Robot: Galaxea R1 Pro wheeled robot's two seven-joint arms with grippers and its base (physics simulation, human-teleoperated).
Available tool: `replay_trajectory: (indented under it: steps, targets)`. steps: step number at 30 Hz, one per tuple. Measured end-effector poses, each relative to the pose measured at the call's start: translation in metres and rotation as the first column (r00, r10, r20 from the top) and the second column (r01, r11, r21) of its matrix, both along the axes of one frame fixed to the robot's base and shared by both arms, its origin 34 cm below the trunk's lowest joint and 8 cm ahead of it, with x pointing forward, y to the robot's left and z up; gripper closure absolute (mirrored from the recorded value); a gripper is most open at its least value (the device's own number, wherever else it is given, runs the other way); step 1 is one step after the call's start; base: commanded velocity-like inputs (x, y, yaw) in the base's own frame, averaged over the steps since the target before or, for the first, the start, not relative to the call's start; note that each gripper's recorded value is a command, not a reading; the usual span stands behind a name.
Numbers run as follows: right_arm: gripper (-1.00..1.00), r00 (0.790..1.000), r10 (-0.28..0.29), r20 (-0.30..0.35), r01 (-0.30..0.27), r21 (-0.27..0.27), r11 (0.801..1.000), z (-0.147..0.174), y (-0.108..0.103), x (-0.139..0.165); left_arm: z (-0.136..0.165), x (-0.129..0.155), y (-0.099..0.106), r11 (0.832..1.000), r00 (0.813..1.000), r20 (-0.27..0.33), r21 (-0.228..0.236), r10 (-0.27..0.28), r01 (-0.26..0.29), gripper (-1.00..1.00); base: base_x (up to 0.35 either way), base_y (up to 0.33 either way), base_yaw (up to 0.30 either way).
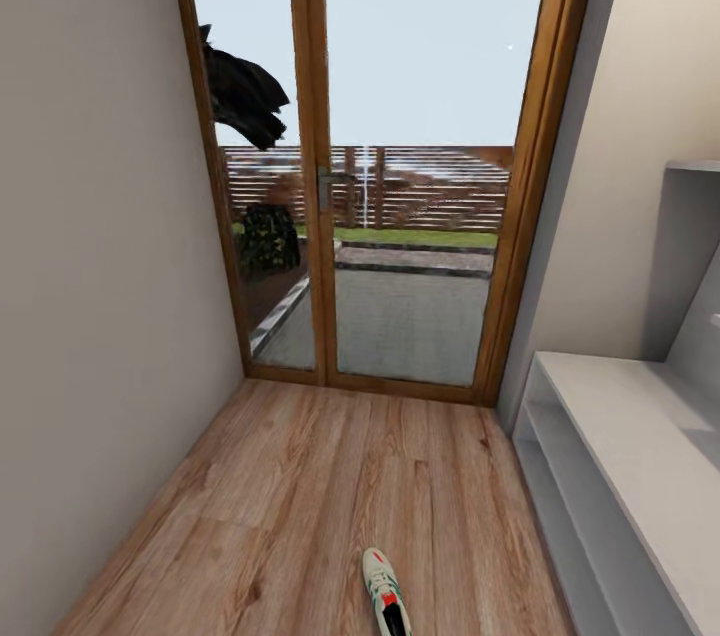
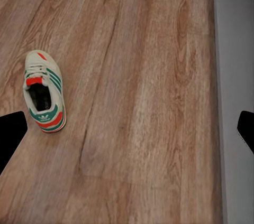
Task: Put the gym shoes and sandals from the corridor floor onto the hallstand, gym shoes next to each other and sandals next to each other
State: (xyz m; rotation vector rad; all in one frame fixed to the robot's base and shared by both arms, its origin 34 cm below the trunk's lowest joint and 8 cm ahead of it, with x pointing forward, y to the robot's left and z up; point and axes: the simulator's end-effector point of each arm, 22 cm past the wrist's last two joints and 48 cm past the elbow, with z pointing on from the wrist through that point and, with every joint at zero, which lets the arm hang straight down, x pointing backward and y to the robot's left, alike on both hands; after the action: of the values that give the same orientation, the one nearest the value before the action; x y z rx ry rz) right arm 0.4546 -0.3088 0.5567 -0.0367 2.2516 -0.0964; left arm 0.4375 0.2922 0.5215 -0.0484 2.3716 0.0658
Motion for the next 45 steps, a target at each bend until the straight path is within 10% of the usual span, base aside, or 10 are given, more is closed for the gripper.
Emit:
replay_trajectory:
  steps: [45]
  targets:
    - [-1.0, 1.0, 0.0, 0.0, 0.0, 0.0, 1.0, 0.0, 0.0, 0.0001, -0.0007, -0.0015, -0.0001, 1.0, 1.0, -0.003, 0.0, 0.0, 0.0, -1.0, 0.177, -0.076, 0.0]
